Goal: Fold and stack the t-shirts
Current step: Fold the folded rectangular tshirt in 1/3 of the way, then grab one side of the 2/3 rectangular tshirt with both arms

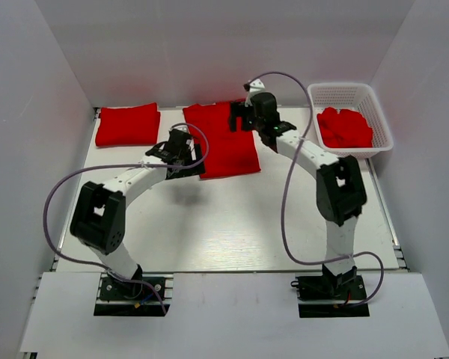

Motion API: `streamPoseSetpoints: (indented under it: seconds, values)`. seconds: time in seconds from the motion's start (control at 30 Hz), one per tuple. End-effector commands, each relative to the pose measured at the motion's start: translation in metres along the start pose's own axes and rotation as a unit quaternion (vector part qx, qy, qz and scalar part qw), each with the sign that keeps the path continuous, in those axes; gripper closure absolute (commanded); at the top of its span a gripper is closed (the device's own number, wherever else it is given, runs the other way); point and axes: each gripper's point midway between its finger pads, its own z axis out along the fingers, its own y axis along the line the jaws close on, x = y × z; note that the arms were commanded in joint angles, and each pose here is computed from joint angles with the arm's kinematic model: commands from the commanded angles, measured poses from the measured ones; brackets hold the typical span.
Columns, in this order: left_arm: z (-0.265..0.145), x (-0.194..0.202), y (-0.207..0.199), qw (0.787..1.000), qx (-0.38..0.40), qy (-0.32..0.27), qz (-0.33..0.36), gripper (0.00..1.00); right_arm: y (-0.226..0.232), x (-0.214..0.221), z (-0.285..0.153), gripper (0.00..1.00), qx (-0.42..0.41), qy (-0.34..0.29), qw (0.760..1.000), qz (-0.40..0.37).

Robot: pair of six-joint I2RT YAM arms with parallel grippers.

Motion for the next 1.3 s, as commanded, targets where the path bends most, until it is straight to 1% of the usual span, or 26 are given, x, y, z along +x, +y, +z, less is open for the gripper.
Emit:
streamPoseSetpoints:
  seconds: [0.0, 0.03, 0.07, 0.1, 0.13, 0.17, 0.2, 0.27, 0.33, 0.47, 0.6, 0.67, 0.73, 0.83, 0.87, 0.9, 0.93, 0.97, 1.0, 1.03, 1.07, 1.13, 1.17, 1.2, 1.23, 1.27]
  values:
    - [0.016, -0.024, -0.016, 1.000, 0.005, -0.018, 0.006, 0.00, -0.033, 0.051, -0.036, 0.10, 0.069, 0.085, 0.994, 0.028]
    - [0.022, -0.026, -0.018, 1.000, 0.004, -0.016, 0.011, 0.00, -0.036, 0.064, -0.051, 0.10, 0.076, 0.112, 0.990, 0.039]
    - [0.025, -0.032, -0.022, 1.000, 0.006, -0.020, 0.010, 0.00, -0.041, 0.077, -0.056, 0.10, 0.082, 0.130, 0.987, 0.044]
    - [0.029, -0.030, -0.027, 1.000, 0.007, -0.016, 0.014, 0.00, -0.044, 0.083, -0.061, 0.10, 0.085, 0.141, 0.985, 0.050]
    - [0.041, -0.021, -0.023, 1.000, -0.003, 0.002, 0.017, 0.00, -0.046, 0.086, -0.066, 0.10, 0.087, 0.149, 0.984, 0.054]
    - [0.044, -0.023, -0.023, 1.000, -0.008, 0.003, 0.018, 0.00, -0.049, 0.106, -0.075, 0.10, 0.093, 0.188, 0.976, 0.058]
    - [0.048, -0.016, -0.020, 1.000, -0.015, 0.015, 0.020, 0.00, -0.051, 0.113, -0.078, 0.10, 0.096, 0.199, 0.973, 0.063]
    - [0.055, -0.014, -0.018, 0.999, -0.024, 0.018, 0.016, 0.00, -0.058, 0.130, -0.084, 0.10, 0.106, 0.226, 0.966, 0.064]
    - [0.058, -0.014, -0.019, 1.000, -0.020, 0.012, 0.010, 0.00, -0.067, 0.142, -0.086, 0.10, 0.118, 0.240, 0.961, 0.069]
    - [0.065, -0.013, -0.013, 1.000, -0.027, 0.010, 0.002, 0.00, -0.071, 0.158, -0.085, 0.10, 0.114, 0.261, 0.956, 0.068]
    - [0.074, -0.007, -0.005, 0.998, -0.054, 0.021, 0.003, 0.00, -0.069, 0.174, -0.080, 0.10, 0.102, 0.281, 0.951, 0.073]
    - [0.076, -0.008, -0.005, 0.998, -0.054, 0.022, 0.009, 0.00, -0.070, 0.181, -0.078, 0.10, 0.102, 0.288, 0.949, 0.073]
    - [0.080, 0.000, -0.013, 0.999, -0.036, 0.031, 0.017, 0.00, -0.070, 0.188, -0.077, 0.10, 0.099, 0.297, 0.947, 0.076]
    - [0.084, 0.013, -0.016, 0.998, -0.022, 0.049, 0.018, 0.06, -0.067, 0.197, -0.075, 0.10, 0.090, 0.307, 0.944, 0.077]
    - [0.088, 0.018, -0.016, 0.998, -0.019, 0.054, 0.018, 0.11, -0.065, 0.200, -0.075, 0.10, 0.089, 0.310, 0.943, 0.077]
    - [0.090, 0.022, -0.017, 0.998, -0.015, 0.062, 0.018, 0.12, -0.065, 0.203, -0.074, 0.10, 0.089, 0.312, 0.943, 0.080]
    - [0.091, 0.024, -0.015, 0.998, -0.014, 0.062, 0.023, 0.15, -0.065, 0.209, -0.075, 0.19, 0.085, 0.316, 0.941, 0.085]
    - [0.091, 0.024, -0.019, 0.998, -0.005, 0.062, 0.022, 0.22, -0.064, 0.212, -0.074, 0.26, 0.082, 0.319, 0.940, 0.087]
    - [0.095, 0.033, -0.017, 0.997, -0.006, 0.074, 0.023, 0.25, -0.063, 0.215, -0.074, 0.32, 0.080, 0.320, 0.940, 0.090]
    - [0.094, 0.034, -0.019, 0.997, 0.002, 0.079, 0.022, 0.30, -0.054, 0.218, -0.074, 0.47, 0.058, 0.326, 0.939, 0.096]
    - [0.098, 0.040, -0.022, 0.996, 0.014, 0.084, 0.021, 0.37, -0.053, 0.218, -0.072, 0.55, 0.056, 0.324, 0.939, 0.100]
    - [0.099, 0.049, -0.022, 0.995, 0.021, 0.094, 0.021, 0.44, -0.046, 0.221, -0.072, 0.73, 0.038, 0.327, 0.938, 0.107]
    - [0.099, 0.049, -0.026, 0.995, 0.033, 0.094, 0.020, 0.49, -0.045, 0.220, -0.072, 0.87, 0.036, 0.324, 0.939, 0.109]
    - [0.100, 0.051, -0.025, 0.995, 0.033, 0.094, 0.020, 0.60, -0.042, 0.220, -0.073, 0.94, 0.029, 0.325, 0.939, 0.111]
    - [0.100, 0.053, -0.027, 0.994, 0.038, 0.097, 0.015, 0.67, -0.041, 0.217, -0.073, 1.00, 0.025, 0.319, 0.941, 0.111]
    - [0.100, 0.051, -0.030, 0.994, 0.045, 0.096, 0.014, 0.77, -0.038, 0.214, -0.075, 1.00, 0.017, 0.316, 0.942, 0.116]
